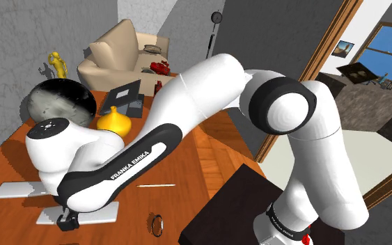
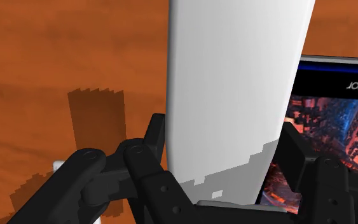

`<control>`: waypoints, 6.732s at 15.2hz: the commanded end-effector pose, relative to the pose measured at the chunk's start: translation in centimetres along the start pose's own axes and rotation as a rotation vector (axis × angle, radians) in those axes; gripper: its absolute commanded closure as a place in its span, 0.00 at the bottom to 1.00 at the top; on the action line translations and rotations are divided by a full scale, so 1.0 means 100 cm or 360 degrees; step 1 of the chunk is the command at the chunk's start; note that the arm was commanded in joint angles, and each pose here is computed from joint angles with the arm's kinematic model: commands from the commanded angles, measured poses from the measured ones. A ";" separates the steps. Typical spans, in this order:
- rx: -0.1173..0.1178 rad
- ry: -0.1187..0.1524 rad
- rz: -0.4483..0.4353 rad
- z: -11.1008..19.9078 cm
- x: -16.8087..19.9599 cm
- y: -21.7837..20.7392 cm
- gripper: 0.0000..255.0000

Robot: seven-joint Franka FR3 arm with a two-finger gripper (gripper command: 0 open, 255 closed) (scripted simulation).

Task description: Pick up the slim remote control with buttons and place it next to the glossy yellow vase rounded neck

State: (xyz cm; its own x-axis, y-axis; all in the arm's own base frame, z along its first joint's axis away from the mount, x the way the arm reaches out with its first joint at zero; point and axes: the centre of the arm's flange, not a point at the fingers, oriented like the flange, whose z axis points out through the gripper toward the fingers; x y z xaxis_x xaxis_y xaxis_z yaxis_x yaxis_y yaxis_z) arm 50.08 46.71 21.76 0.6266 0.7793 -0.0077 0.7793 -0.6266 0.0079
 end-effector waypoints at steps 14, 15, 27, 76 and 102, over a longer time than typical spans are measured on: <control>0.0000 0.0000 0.0000 -0.080 -0.001 0.000 1.00; 0.0000 0.0000 0.0000 -0.085 -0.001 0.000 1.00; 0.0000 0.0000 0.0000 -0.130 -0.017 0.037 1.00; 0.0000 0.0000 0.0000 -0.058 -0.205 0.466 1.00; 0.0000 0.0000 0.0000 0.079 -0.204 0.465 1.00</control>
State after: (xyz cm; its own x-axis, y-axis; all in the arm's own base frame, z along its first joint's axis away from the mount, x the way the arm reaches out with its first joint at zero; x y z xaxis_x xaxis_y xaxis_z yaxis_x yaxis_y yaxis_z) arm 73.67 1.55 14.89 0.6267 0.7793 -0.0082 0.7793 -0.6266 0.0074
